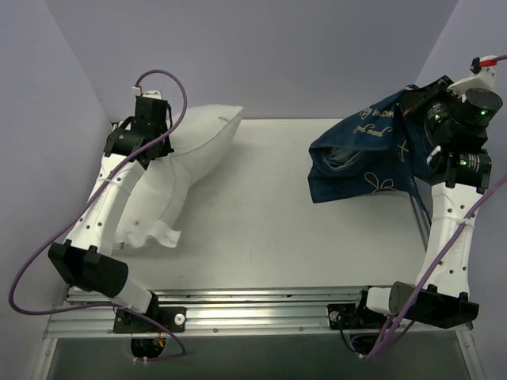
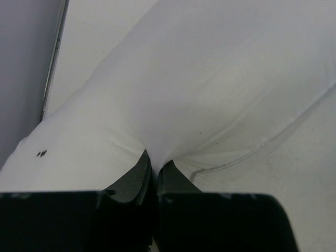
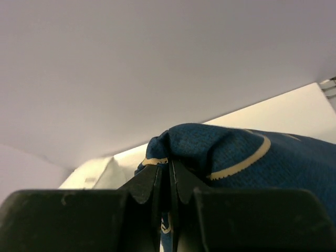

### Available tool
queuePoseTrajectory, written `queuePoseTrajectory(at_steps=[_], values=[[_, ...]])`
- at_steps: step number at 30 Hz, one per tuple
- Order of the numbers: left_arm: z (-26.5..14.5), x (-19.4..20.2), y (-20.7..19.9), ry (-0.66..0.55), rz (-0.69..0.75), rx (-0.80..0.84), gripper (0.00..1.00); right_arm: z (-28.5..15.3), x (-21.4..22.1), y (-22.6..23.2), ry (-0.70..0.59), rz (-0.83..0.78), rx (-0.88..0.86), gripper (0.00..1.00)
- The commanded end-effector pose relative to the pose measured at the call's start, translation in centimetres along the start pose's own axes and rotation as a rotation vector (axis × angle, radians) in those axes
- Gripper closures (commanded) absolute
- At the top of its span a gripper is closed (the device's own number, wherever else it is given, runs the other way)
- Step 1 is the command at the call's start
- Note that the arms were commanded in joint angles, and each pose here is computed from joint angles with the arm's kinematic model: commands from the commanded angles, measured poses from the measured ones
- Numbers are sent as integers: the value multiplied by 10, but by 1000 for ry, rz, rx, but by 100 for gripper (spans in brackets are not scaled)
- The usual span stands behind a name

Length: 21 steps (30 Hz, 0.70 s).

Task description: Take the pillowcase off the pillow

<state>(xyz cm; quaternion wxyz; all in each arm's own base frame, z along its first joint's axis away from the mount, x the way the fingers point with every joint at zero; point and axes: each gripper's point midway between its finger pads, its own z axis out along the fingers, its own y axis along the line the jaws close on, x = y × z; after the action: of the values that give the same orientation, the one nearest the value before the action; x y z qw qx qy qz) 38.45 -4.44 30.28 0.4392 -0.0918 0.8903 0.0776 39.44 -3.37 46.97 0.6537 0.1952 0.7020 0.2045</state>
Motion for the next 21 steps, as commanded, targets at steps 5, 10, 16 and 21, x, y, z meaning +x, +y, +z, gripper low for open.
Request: queuePoseTrajectory(at_steps=[5,10,16,21], values=[[4,-53,-32,-175,-129,134,85,-66,46,82,107,76,-446,100],[2,-17,-31,-126,-144,165,62,-96,129,94,301,93,-512,100],[-45,6,-14,-163,-209,237,9,-127,245,50,598,42,-393,99],[-92,30,15,-211,-244,258,6,-162,355,7,887,77,-327,92]])
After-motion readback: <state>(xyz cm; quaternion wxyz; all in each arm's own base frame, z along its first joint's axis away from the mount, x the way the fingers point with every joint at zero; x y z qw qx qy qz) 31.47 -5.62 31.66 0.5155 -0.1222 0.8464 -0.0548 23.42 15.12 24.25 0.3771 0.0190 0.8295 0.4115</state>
